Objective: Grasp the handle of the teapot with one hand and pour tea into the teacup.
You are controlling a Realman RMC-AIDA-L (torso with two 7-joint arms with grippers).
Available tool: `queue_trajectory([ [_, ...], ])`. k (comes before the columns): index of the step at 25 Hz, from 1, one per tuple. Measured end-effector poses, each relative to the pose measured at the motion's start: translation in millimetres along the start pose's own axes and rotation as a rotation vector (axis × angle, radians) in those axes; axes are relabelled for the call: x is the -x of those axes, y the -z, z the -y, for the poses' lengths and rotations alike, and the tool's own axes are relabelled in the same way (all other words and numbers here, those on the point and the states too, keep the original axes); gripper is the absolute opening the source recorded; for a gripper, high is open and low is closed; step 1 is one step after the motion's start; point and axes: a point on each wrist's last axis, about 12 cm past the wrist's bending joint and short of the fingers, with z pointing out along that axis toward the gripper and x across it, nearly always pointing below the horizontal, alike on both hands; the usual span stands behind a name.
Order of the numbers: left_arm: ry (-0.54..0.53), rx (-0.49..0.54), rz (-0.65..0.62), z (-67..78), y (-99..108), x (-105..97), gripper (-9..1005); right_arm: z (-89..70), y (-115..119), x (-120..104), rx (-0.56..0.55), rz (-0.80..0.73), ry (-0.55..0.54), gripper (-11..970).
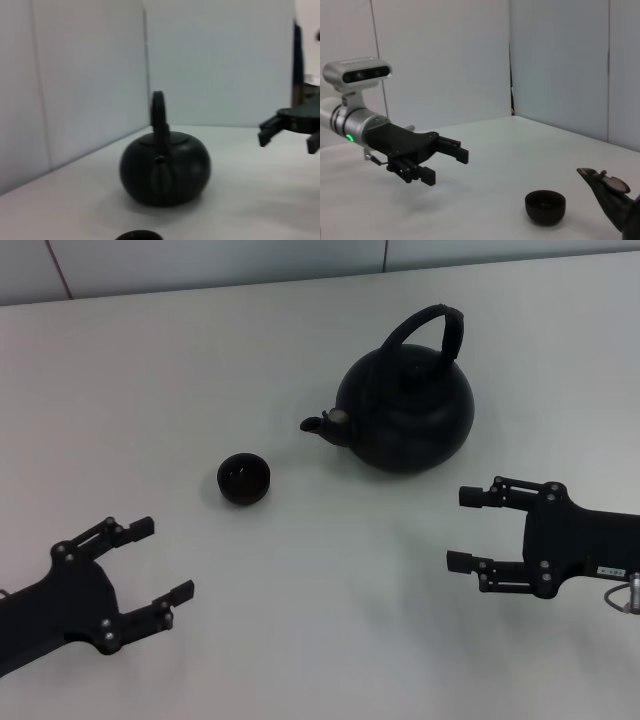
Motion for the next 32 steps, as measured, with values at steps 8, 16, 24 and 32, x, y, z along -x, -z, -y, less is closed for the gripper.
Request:
queue_trajectory([
  [8, -0.014, -0.107, -0.034, -10.0, -12, 10, 819, 1.2, -3, 1, 0.012, -0.014, 0.018, 758],
  [16, -0.019, -0.175, -0.077, -15.5, -19, 15, 819, 1.6, -6, 2, 0.028, -0.020, 0.023, 759],
  [24, -0.018, -0.178, -0.076, -15.6, -19, 16, 819, 0.4, -6, 1, 0.025, -0.022, 0.021, 759],
  [32, -0.016, -0.179, -0.075, -15.2, -18, 16, 819, 0.0, -6, 0, 0.025, -0.024, 0.023, 758],
])
